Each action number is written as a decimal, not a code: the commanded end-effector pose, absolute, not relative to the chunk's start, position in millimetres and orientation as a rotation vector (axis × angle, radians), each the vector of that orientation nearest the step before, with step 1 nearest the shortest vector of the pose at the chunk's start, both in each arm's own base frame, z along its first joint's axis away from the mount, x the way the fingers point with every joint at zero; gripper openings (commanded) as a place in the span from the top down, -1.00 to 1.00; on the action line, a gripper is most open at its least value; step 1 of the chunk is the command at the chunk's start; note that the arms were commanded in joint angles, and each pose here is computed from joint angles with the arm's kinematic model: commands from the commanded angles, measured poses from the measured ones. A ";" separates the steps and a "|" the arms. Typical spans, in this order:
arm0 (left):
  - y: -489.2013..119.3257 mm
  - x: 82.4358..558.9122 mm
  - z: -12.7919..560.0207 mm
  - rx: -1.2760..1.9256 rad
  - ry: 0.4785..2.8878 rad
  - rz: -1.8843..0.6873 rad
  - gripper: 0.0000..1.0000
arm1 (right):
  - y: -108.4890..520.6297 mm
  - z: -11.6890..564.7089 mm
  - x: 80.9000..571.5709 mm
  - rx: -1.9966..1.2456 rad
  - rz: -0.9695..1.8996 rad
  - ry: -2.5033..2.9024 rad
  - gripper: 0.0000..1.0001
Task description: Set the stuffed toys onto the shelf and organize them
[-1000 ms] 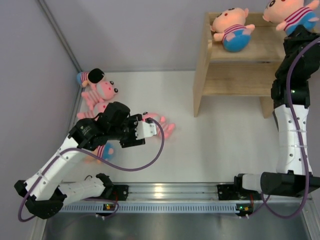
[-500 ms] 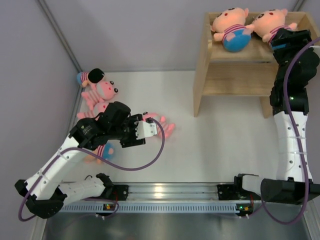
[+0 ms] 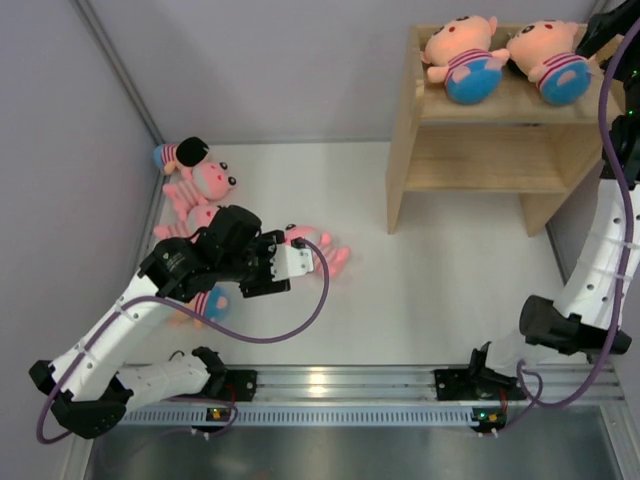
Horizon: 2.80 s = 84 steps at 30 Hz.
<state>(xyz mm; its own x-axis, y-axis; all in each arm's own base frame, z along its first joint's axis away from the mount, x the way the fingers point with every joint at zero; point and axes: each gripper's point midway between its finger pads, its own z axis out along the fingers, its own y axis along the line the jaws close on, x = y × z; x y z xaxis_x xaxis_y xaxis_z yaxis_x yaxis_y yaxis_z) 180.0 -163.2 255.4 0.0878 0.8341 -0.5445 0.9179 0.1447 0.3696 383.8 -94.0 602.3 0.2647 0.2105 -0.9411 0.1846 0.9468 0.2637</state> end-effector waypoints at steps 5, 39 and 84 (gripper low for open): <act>-165.3 181.1 252.3 1.698 1.730 -0.163 -0.29 | -97.0 546.0 423.0 0.146 0.271 1.521 -0.86; -161.0 182.6 243.4 1.704 1.766 -0.137 -0.28 | 12.5 509.8 464.0 0.275 0.632 1.488 0.15; 89.8 647.2 171.7 0.020 2.075 0.828 -0.63 | 15.3 544.3 313.9 0.016 0.192 1.202 -0.60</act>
